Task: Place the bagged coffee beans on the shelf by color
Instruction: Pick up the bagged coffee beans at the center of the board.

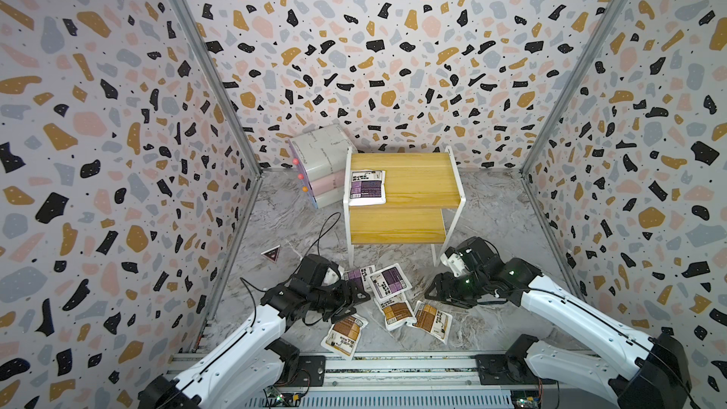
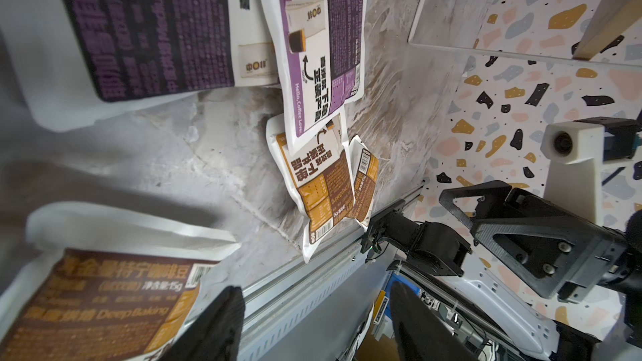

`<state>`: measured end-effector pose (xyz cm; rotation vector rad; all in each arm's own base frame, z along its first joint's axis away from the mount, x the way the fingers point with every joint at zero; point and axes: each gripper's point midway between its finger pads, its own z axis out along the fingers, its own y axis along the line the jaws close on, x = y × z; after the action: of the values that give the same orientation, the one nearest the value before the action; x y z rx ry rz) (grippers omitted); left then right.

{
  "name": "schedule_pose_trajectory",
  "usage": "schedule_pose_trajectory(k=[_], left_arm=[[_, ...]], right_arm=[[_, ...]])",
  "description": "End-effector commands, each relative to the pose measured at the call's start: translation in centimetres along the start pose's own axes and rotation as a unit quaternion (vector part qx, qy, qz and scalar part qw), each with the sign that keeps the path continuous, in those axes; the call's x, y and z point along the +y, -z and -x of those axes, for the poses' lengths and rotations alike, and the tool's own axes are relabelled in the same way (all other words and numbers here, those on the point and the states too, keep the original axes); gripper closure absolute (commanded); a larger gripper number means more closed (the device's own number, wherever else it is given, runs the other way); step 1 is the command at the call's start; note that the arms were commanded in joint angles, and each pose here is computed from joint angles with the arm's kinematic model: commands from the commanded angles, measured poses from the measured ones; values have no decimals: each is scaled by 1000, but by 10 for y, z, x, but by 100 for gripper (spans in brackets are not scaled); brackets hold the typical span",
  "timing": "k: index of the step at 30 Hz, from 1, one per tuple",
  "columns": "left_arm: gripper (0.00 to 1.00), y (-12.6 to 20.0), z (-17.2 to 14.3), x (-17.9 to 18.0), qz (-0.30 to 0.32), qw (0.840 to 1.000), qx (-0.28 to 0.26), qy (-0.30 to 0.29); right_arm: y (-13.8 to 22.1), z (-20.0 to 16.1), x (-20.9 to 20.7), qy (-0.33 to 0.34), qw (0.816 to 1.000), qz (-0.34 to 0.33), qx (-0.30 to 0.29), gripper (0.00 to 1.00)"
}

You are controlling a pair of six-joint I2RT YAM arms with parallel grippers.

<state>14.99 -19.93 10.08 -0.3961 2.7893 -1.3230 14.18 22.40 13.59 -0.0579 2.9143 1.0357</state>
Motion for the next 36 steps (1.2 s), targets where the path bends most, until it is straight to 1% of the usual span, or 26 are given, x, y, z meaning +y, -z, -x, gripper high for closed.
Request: schedule_pose_trajectory(k=[1, 4, 8, 10, 13, 15, 23, 28, 36], left_arm=[[32, -7, 18, -11, -9, 999, -37, -33], [34, -15, 23, -10, -1, 998, -42, -40], [36, -22, 28, -6, 10, 997, -56, -50], [37, -25, 33, -9, 4, 996, -72, -61], [39, -29, 39, -6, 6, 994, -92, -64], [39, -33, 42, -2, 7, 993, -99, -61], [40, -56, 41, 13, 33, 994, -86, -58], [42, -61, 45, 15, 35, 994, -89, -57], [47, -78, 51, 16, 36, 995, -83, -50]], right_arm=[[8, 9, 19, 22, 999, 22, -14, 34], [5, 11, 20, 23, 999, 20, -11, 36], [-3, 16, 18, 21, 1000, 16, -11, 42], [-7, 20, 19, 22, 1000, 16, -13, 46], [-10, 25, 22, 23, 999, 19, -14, 48], [-11, 27, 23, 27, 999, 17, -12, 48], [-10, 28, 24, 35, 999, 5, -2, 48], [-8, 27, 25, 37, 999, 7, -2, 49], [-4, 23, 22, 39, 999, 1, -3, 50]])
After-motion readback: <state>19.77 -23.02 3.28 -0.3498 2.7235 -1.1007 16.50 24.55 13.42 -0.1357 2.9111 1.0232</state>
